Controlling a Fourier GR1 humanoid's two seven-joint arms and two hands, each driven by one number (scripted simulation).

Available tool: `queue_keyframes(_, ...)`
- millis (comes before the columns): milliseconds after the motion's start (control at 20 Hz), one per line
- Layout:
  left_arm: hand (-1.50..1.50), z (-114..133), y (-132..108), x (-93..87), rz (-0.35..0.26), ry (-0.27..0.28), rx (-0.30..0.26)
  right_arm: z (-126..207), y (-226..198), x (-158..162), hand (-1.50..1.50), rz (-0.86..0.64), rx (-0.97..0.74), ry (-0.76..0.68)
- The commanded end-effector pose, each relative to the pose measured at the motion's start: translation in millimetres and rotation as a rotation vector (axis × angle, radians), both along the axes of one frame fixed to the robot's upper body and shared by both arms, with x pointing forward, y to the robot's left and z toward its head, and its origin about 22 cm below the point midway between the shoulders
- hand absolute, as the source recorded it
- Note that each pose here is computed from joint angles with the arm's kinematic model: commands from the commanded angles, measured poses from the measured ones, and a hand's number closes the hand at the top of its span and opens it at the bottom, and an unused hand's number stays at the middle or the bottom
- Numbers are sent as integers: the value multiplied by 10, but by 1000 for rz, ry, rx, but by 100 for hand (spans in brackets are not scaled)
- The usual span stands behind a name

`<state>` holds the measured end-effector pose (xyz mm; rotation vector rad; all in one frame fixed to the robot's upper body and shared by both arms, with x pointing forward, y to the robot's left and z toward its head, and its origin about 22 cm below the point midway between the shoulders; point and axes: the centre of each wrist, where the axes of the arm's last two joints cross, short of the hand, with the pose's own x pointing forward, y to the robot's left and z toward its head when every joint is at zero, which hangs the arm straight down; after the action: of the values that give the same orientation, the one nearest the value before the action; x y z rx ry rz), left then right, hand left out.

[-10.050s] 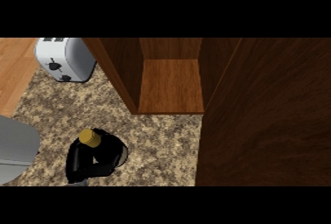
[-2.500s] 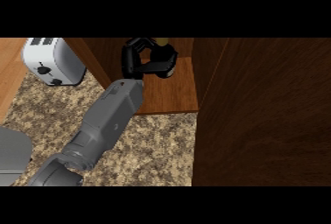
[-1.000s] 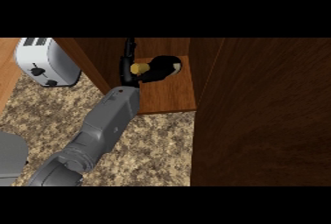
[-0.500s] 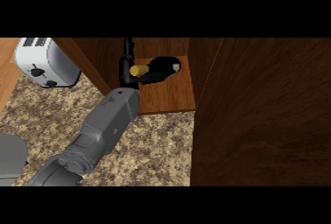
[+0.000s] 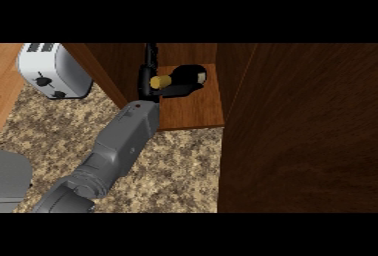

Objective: Pick up the wine, place it into the cabinet and close the cabinet

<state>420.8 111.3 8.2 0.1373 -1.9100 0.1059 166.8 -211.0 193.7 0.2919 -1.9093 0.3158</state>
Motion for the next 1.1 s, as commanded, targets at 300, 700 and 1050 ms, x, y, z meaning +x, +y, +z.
queue_keyframes(300, -150, -114, 69, -53, -10, 48, -106, 96, 96, -141, -150, 25, 31, -17)
queue_keyframes(700, -150, -133, 65, -75, -31, 38, -158, 150, 4, -136, -150, 20, 38, -6)
queue_keyframes(1050, -150, -468, 155, -327, -33, 46, -180, 107, 50, -189, -150, 23, 34, 3)
